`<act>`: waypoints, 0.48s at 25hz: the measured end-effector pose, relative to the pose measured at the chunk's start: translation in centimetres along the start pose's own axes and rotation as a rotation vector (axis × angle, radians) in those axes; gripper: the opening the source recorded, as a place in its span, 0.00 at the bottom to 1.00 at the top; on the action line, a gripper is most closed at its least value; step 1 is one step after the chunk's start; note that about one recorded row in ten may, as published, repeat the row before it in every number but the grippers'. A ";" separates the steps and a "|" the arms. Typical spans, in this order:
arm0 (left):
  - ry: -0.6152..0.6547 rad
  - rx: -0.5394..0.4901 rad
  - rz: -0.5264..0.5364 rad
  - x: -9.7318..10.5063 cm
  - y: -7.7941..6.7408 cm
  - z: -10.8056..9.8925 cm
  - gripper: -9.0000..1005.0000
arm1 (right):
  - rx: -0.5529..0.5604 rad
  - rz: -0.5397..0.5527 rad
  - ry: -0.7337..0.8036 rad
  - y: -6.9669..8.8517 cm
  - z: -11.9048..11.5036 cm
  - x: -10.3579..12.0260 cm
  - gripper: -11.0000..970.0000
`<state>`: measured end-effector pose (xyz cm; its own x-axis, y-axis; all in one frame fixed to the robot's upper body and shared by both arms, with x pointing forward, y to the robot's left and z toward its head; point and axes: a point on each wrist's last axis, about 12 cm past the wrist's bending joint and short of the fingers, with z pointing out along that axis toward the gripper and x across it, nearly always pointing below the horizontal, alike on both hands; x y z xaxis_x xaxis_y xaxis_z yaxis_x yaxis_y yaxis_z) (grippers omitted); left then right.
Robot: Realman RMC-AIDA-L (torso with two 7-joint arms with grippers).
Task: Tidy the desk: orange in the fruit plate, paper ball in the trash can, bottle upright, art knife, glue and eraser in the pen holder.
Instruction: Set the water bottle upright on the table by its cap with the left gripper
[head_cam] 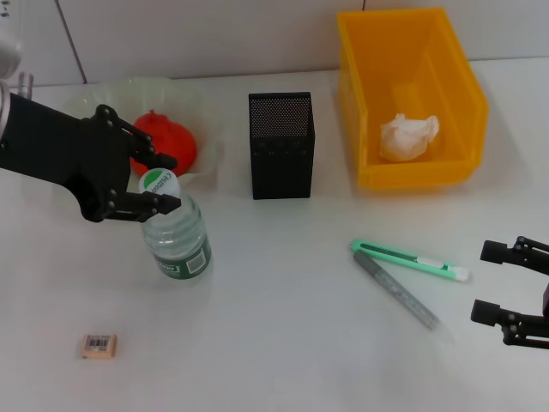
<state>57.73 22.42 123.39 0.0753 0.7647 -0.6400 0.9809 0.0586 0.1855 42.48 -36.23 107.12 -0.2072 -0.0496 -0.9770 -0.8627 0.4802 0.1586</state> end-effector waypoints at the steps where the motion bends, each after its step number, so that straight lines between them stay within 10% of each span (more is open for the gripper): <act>1: 0.000 0.000 0.000 0.0 0.0 0.0 0.44 | 0.000 0.000 0.000 0.0 0.0 0.0 0.86; 12: -0.004 0.002 0.010 -0.3 0.0 0.4 0.43 | 0.000 0.003 0.003 0.1 0.0 0.2 0.86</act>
<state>57.80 21.95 123.24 0.0863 0.7626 -0.6411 0.9804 0.0494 0.1907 42.31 -36.20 107.00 -0.2109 -0.0509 -0.9762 -0.8622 0.4803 0.1612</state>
